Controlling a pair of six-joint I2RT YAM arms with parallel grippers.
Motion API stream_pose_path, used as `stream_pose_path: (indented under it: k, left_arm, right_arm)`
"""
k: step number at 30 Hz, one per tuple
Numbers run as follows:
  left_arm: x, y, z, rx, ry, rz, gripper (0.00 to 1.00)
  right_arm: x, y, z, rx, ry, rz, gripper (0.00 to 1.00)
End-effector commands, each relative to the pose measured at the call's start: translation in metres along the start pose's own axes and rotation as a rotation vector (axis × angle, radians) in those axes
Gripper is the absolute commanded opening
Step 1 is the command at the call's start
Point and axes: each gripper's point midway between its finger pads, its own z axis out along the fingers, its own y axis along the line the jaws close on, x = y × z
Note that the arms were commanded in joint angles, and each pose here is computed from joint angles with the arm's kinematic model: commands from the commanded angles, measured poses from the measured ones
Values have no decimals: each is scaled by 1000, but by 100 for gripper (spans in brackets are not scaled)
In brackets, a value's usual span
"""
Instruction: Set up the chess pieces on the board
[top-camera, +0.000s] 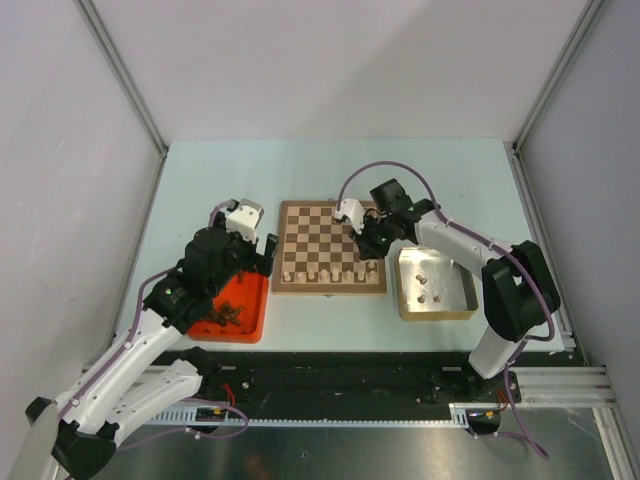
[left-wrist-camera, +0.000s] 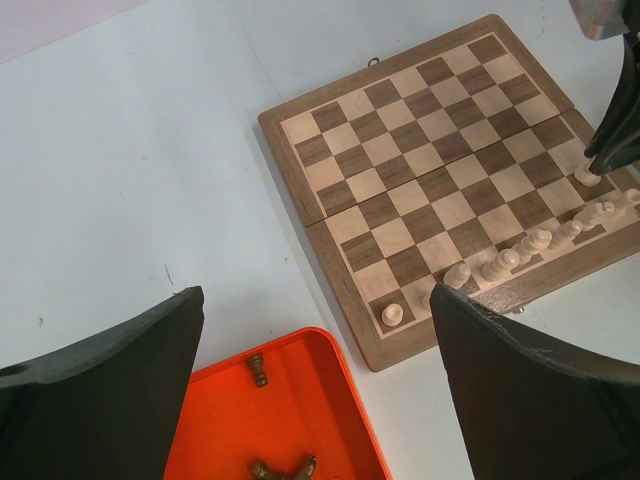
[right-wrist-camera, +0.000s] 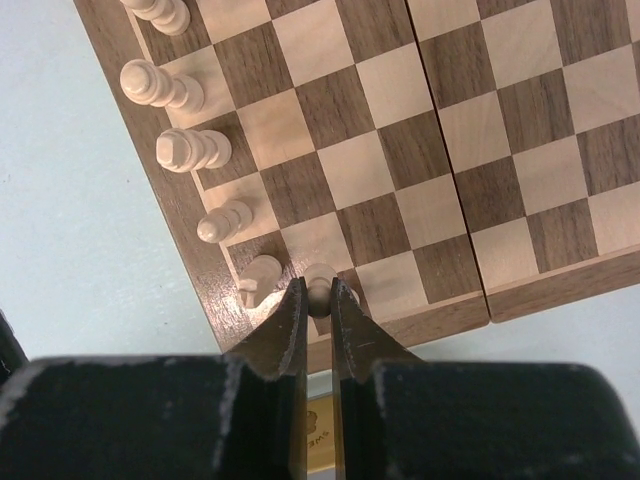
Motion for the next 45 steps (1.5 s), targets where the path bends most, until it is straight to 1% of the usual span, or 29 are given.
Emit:
stream_pose_path:
  k: [1,20,28,45]
  left_arm:
    - [-11,2,-2,8,-46,31,100]
    - [-10,1,-1,11,-44,31,100]
    - [-9,0,-1,13,-41,30,100]
    - [-11,1,-1,13,-47,31,100]
  right_arm:
    - [-19,-6,3,20,-31,-13,5]
    - [-8,0,27,5,36,-26,12]
    - [-9,-3,28,19,37,-23,13]
    - [-5,-1,31,13,54,-20,22]
